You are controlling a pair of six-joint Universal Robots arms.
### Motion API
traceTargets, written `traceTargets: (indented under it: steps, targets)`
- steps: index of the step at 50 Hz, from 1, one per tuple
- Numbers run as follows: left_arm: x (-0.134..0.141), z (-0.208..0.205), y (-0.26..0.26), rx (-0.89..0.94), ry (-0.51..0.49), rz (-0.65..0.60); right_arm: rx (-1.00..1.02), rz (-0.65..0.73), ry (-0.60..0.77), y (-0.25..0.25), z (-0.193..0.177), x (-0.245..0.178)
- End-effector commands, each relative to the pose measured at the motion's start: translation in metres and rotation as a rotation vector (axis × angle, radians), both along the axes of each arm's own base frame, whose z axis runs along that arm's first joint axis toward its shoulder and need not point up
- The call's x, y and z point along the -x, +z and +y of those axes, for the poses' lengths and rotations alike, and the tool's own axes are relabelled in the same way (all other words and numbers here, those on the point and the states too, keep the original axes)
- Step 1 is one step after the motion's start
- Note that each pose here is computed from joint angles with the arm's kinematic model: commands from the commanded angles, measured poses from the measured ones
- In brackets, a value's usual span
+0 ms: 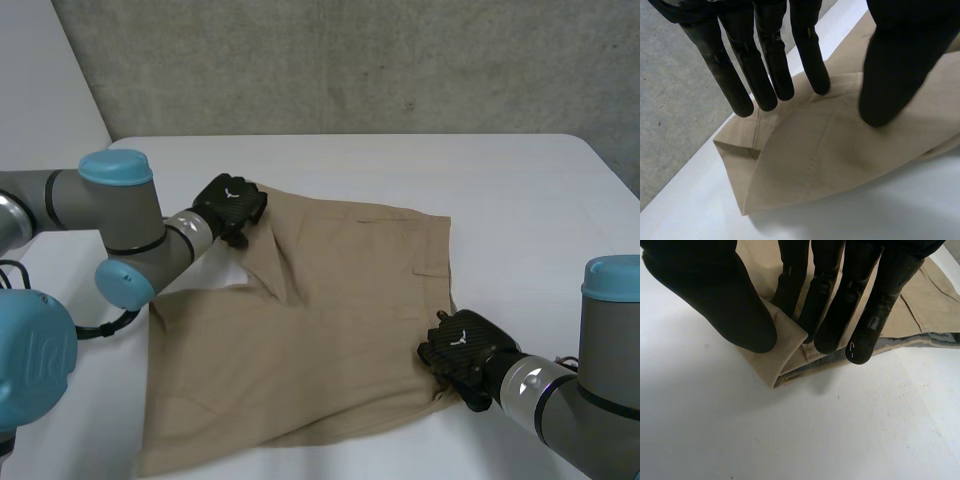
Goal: Fold the shorts.
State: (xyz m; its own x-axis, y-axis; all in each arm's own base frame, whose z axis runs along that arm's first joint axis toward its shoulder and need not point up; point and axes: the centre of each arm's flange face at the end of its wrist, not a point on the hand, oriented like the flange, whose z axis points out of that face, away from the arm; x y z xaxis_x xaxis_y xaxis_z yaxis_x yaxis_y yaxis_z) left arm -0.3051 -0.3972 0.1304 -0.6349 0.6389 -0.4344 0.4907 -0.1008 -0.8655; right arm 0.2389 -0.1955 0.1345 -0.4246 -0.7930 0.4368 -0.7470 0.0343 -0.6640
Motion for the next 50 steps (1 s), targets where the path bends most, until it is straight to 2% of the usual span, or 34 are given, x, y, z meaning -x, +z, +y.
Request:
traceTargets:
  steps: [1, 4, 8, 9, 14, 26, 34, 40, 45, 50]
  targets:
    - [-0.004, 0.0, -0.006, 0.013, 0.02, -0.072, 0.0, 0.0, 0.001, -0.002, -0.001, 0.0]
    - [-0.008, 0.001, -0.009, 0.028, 0.025, -0.14, -0.011, 0.005, 0.0, -0.005, -0.001, 0.0]
    - [-0.016, -0.003, -0.007, 0.072, 0.098, -0.226, -0.011, 0.005, 0.0, -0.005, -0.001, 0.0]
    - [-0.021, -0.006, -0.007, 0.08, 0.142, -0.253, -0.011, 0.005, 0.0, -0.005, -0.001, 0.0]
    - [-0.031, -0.005, -0.01, 0.065, 0.243, -0.297, -0.011, 0.005, 0.0, -0.005, -0.001, 0.0]
    - [-0.042, 0.016, -0.001, 0.039, 0.279, -0.31, -0.014, 0.006, 0.0, -0.006, 0.0, 0.0]
    - [-0.053, 0.026, -0.002, 0.015, 0.376, -0.36, -0.015, 0.008, 0.0, -0.006, 0.0, 0.0]
    - [-0.054, 0.03, -0.006, 0.002, 0.409, -0.385, -0.016, 0.007, 0.001, -0.006, 0.002, 0.0]
    - [-0.041, 0.039, 0.005, 0.031, 0.378, -0.36, -0.015, 0.007, 0.0, -0.006, 0.001, 0.001]
    - [-0.039, 0.037, 0.036, 0.105, 0.397, -0.251, -0.015, 0.007, 0.0, -0.006, 0.001, 0.001]
